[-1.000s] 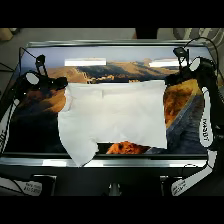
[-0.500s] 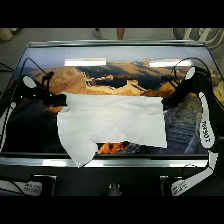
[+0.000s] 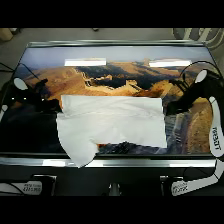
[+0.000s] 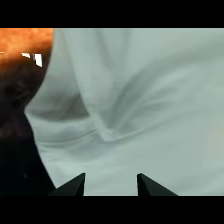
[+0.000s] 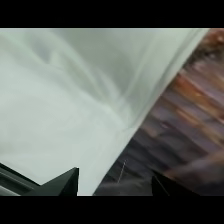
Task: Fold the shirts.
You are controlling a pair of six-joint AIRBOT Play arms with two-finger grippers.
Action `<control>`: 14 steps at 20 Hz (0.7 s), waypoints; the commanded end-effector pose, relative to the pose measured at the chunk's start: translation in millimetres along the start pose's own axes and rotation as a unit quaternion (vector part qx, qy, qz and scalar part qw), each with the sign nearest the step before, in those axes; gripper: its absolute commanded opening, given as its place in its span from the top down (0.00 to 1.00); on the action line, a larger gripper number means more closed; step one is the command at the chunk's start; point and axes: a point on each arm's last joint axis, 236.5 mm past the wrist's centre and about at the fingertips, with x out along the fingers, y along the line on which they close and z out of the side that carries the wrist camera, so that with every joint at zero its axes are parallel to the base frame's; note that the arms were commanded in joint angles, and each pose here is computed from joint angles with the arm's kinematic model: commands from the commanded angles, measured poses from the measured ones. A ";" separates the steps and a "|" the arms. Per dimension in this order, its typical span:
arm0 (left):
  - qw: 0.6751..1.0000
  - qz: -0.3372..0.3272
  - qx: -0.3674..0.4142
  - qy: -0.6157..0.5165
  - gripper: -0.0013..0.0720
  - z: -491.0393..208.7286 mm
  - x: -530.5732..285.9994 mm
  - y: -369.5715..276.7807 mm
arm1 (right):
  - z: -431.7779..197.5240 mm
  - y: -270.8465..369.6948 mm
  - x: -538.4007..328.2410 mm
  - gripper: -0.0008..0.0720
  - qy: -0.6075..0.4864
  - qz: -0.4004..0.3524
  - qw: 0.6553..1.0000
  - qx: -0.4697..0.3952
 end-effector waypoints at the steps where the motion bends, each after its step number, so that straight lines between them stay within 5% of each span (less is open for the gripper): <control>1: 0.999 0.000 -0.035 0.014 0.42 -33.6 -16.7 20.8 | -46.2 -10.5 -21.1 0.35 0.003 0.013 0.999 0.045; 7: 0.995 -0.043 -0.048 0.081 0.42 -162.3 53.8 13.7 | -103.3 16.0 33.6 0.35 0.007 0.032 0.997 0.065; 14: 0.992 -0.064 -0.070 0.084 0.41 -185.5 76.1 6.3 | -109.6 20.6 47.9 0.29 0.006 0.036 0.997 0.066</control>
